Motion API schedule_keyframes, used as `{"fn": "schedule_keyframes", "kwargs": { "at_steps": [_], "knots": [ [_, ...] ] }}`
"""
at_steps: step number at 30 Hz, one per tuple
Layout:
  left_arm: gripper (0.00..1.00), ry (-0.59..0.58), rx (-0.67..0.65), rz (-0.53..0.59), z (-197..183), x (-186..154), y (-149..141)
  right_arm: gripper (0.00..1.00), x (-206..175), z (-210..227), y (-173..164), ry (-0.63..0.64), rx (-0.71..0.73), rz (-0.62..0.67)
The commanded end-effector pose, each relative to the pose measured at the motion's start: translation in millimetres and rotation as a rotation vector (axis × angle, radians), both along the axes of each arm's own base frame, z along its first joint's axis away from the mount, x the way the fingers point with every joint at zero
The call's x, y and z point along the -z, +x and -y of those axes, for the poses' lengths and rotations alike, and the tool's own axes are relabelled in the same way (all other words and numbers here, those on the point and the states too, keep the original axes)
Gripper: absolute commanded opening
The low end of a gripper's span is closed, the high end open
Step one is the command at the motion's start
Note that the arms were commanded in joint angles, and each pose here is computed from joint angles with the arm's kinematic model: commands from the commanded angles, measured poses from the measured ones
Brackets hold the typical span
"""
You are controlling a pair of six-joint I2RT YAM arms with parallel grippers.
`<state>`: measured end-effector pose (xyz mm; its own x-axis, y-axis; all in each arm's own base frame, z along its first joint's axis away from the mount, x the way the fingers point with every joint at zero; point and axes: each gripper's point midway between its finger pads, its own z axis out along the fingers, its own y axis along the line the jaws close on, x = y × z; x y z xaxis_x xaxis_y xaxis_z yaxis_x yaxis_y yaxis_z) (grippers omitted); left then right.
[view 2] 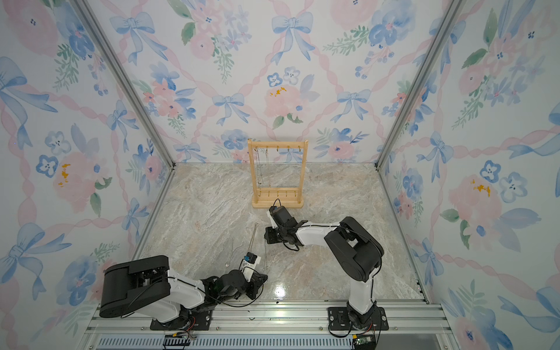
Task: Take the necklace off the jewelry display stand
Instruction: Place the necklace at the center of the board.
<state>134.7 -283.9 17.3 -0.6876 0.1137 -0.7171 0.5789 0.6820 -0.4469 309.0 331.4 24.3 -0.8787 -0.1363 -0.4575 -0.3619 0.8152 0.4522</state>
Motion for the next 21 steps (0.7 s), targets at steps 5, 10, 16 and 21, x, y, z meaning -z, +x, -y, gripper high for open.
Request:
{"fn": "schedule_keyframes", "kwargs": {
  "at_steps": [5, 10, 16, 21],
  "knots": [
    [0.00, 0.204, 0.012, -0.086, -34, 46, -17, 0.21, 12, 18, 6, -0.048, 0.051, -0.029],
    [0.00, 0.190, 0.016, -0.076, -27, 41, -14, 0.23, -8, 20, 7, 0.004, 0.043, 0.050],
    [0.03, 0.172, 0.023, -0.063, -14, 33, -10, 0.24, -30, 26, 9, 0.060, 0.042, 0.136],
    [0.09, 0.166, 0.028, -0.049, -6, 25, -6, 0.25, -47, 30, 8, 0.100, 0.042, 0.207]
  ]
}}
